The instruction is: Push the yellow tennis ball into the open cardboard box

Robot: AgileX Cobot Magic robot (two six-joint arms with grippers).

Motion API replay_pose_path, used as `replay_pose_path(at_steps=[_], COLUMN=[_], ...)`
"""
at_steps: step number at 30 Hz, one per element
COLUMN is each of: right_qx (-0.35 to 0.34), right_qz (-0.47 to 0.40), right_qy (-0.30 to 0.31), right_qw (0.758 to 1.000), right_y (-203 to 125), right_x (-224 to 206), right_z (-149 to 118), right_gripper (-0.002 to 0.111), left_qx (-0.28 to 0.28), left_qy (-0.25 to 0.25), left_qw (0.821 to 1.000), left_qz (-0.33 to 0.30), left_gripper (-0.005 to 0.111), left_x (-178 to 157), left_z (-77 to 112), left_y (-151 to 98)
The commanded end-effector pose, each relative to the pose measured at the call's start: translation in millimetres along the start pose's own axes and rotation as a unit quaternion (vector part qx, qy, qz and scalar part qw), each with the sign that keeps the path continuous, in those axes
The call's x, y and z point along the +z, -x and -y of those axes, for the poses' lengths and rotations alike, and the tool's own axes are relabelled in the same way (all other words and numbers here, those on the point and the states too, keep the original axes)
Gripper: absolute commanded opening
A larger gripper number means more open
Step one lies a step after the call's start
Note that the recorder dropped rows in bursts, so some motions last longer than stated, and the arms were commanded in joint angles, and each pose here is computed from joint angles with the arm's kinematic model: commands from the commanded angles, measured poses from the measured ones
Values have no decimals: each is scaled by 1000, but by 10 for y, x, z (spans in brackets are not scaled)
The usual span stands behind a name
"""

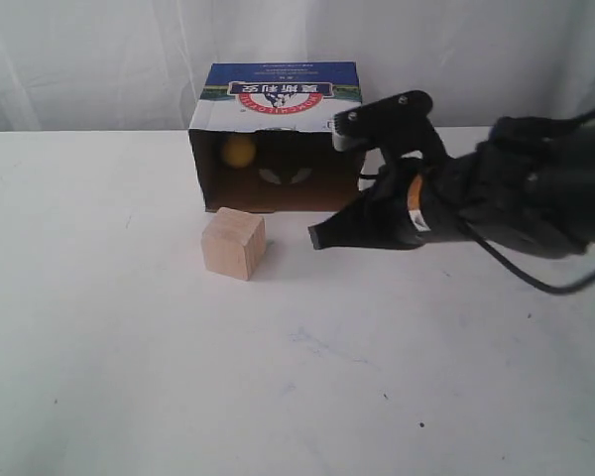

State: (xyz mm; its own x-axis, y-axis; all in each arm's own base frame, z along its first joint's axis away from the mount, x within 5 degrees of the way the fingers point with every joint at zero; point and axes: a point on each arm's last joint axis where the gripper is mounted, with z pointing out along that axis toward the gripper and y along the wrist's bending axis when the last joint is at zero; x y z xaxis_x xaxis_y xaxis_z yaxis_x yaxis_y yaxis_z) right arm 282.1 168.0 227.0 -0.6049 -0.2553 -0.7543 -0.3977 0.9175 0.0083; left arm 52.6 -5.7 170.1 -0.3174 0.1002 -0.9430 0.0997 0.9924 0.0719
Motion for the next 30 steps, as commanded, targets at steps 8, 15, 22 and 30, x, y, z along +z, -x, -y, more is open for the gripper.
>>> replay_pose_path(at_steps=[8, 15, 22, 30], right_qx=[84, 109, 121, 133], right_qz=[53, 84, 116, 150], right_qy=[57, 50, 44, 36], right_qw=[993, 989, 985, 979], right_y=[-545, -658, -620, -573], right_x=[-756, -1068, -1183, -1293], right_z=[65, 162, 239, 320], right_gripper=[0, 0, 0, 0], left_qx=[-6, -6, -6, -6], left_qy=[1, 1, 1, 1], left_qw=[1000, 1000, 1000, 1000], left_qz=[1, 1, 1, 1], left_gripper=[0, 0, 0, 0], left_x=[1, 1, 1, 1], left_z=[1, 1, 1, 1], left_y=[-8, -8, -8, -8])
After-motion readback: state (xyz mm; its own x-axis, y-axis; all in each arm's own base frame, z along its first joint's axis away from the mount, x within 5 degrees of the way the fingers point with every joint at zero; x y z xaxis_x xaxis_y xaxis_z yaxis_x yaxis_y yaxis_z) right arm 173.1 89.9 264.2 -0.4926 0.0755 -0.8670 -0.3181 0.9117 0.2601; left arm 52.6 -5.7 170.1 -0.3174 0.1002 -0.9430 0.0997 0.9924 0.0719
